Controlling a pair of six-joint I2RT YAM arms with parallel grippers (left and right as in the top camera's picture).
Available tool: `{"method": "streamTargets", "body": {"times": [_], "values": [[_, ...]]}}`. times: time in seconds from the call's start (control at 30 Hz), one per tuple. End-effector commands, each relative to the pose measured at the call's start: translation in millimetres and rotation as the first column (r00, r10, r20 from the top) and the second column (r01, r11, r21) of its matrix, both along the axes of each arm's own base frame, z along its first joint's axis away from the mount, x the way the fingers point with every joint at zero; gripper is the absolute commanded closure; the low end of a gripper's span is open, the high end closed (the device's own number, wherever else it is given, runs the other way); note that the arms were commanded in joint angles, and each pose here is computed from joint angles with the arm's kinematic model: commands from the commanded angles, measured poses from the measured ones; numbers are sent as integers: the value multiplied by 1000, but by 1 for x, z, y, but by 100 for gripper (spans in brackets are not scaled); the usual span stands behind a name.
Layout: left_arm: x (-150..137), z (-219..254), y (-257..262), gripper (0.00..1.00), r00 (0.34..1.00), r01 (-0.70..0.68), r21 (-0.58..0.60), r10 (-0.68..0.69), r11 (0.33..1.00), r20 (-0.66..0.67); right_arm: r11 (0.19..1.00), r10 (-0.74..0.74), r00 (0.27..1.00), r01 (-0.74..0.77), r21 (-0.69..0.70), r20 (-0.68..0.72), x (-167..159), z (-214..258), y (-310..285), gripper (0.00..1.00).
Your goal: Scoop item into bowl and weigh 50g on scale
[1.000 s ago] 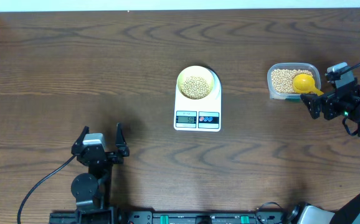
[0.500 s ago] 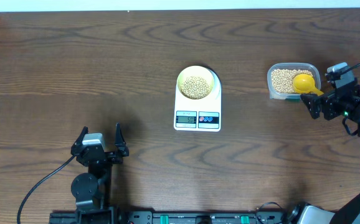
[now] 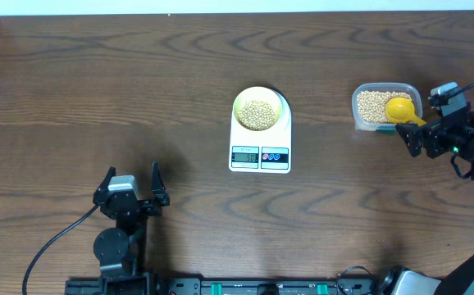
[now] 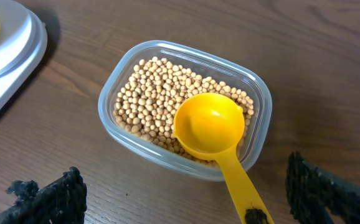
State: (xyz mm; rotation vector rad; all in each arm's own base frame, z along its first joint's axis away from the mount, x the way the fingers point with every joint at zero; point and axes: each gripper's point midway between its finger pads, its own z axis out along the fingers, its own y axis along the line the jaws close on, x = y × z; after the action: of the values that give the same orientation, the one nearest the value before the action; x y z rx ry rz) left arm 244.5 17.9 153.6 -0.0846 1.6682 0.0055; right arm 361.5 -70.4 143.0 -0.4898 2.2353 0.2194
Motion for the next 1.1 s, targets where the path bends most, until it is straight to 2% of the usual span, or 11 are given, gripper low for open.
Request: {"method": "streamTargets", "body": {"times": [0.0,0.63,0.87,1.07], "values": [[-1,-17,1,11,998,-3,-8,3,1000,-55,1000,18,999,-17,-3,27,-1,8,2,1],[-1,-17,1,11,998,-3,-8,2,1000,-55,1000,18,999,-17,-9,37,-1,12,3,1],[-1,-17,1,11,998,-3,-8,2,1000,-55,973,-113,993,117,-201,31,-7,21,-28,1],[-1,-17,1,11,998,-3,-8,3,1000,-55,952,-115,991,130,-278,68,-8,38,-22,1]]}}
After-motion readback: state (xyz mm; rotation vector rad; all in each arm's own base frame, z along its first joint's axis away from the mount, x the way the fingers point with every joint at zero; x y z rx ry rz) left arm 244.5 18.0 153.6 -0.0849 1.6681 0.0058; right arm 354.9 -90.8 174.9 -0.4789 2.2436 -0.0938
